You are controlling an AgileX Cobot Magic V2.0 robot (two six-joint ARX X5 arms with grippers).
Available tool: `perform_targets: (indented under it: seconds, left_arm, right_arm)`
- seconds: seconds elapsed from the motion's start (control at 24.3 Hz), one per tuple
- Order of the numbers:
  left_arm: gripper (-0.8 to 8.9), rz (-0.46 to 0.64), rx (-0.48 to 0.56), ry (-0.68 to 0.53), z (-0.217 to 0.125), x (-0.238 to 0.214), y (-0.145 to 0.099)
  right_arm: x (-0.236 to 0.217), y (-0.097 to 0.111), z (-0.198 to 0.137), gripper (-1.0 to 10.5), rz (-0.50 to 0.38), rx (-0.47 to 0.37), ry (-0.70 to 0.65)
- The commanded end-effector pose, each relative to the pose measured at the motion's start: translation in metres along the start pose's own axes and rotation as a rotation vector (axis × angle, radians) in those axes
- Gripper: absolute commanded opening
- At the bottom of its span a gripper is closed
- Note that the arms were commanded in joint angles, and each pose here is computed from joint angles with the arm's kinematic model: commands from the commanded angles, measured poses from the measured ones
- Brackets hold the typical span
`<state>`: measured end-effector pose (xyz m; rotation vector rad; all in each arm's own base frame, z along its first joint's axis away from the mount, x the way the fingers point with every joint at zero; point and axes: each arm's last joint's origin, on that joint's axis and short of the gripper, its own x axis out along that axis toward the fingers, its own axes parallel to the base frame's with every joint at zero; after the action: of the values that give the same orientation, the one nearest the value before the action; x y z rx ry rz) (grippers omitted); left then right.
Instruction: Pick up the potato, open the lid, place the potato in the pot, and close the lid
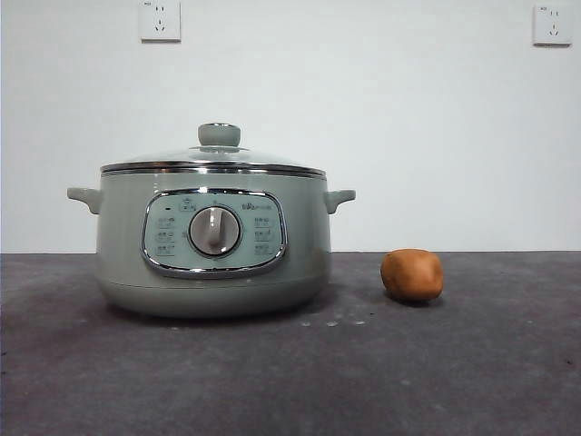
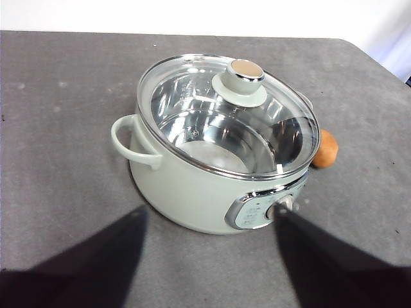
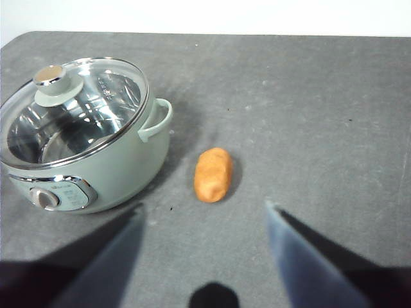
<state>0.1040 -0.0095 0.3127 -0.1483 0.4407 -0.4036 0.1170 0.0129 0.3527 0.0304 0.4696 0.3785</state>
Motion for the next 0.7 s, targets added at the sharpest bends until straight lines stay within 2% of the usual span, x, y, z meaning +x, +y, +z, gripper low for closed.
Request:
perform_targets:
  seconds: [0.04,0.16,0.41,0.7]
  left_arm:
    - [5.97,-0.007,0.02,-0.007,0.002,-0.001,-0.001]
    - [5.97,-0.007,0.023,-0.015,0.005,-0.003,-0.002]
    - [5.97,-0.007,0.032,-0.032,0.014,-0.006,-0.004]
    - [5.97,-0.015,0.028,-0.026,0.015,-0.005,-0.003]
  right_arm:
    - [0.002,-0.001,0.001,6.3,0.005,0.005,0.004]
    - [0.007,-0.002,0.002,6.3,0.007,0.015,0.022]
    - [0.026,-0.007,0.007,6.3,0.072,0.055,0.043]
    - [0.088,-0.013,0.014,6.3,0.125,0.053,0.125]
